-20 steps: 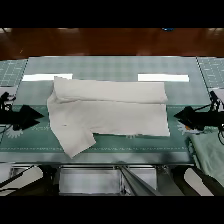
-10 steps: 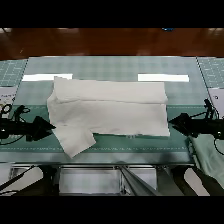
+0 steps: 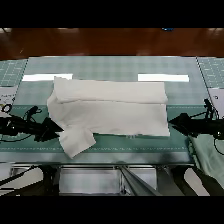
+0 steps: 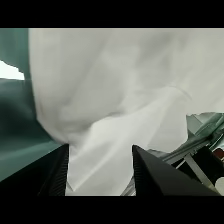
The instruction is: Fold the shirts.
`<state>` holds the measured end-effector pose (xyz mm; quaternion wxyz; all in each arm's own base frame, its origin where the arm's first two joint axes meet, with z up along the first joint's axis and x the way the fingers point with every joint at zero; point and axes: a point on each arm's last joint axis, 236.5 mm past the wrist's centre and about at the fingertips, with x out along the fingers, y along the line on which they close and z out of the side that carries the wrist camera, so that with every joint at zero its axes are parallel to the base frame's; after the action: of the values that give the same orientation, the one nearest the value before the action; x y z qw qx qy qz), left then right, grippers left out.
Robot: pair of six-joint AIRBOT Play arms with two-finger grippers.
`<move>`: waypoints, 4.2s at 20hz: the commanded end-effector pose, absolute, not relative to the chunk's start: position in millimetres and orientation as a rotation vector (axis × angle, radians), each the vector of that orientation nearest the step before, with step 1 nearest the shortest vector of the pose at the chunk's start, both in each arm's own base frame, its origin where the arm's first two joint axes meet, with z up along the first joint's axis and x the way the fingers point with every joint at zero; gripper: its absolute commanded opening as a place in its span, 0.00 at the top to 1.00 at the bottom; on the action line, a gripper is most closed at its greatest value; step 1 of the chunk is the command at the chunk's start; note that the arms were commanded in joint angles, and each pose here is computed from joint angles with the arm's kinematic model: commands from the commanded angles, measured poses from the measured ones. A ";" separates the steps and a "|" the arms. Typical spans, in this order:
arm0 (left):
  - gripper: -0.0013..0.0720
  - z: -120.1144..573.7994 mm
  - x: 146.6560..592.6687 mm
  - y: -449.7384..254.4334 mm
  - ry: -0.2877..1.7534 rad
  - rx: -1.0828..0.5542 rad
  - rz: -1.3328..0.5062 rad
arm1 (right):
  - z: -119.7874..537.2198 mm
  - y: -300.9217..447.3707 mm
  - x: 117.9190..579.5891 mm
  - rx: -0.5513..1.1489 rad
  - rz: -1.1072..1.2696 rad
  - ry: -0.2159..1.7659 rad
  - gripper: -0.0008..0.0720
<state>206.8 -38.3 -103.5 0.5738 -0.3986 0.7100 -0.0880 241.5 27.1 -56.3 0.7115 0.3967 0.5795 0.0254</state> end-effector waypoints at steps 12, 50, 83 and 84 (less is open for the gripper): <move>0.29 -109.5 216.4 -17.1 1.592 -1.019 -0.122 | -56.7 24.9 243.3 0.853 0.065 1.272 0.43; 0.95 -59.6 279.9 -35.5 1.464 -0.842 -0.345 | -44.4 30.2 272.6 0.717 0.154 1.372 0.96; 0.29 17.3 495.8 50.6 1.278 -0.662 -0.210 | 9.9 -40.1 449.7 0.893 0.227 1.146 0.42; 0.29 47.3 500.4 72.3 1.173 -0.605 -0.150 | 26.6 -63.3 439.1 0.853 0.177 1.115 0.42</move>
<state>496.1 21.2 1.5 0.7180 -0.3266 0.5992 -0.1368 462.1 -28.0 -10.5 0.7500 0.3956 0.5208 0.0990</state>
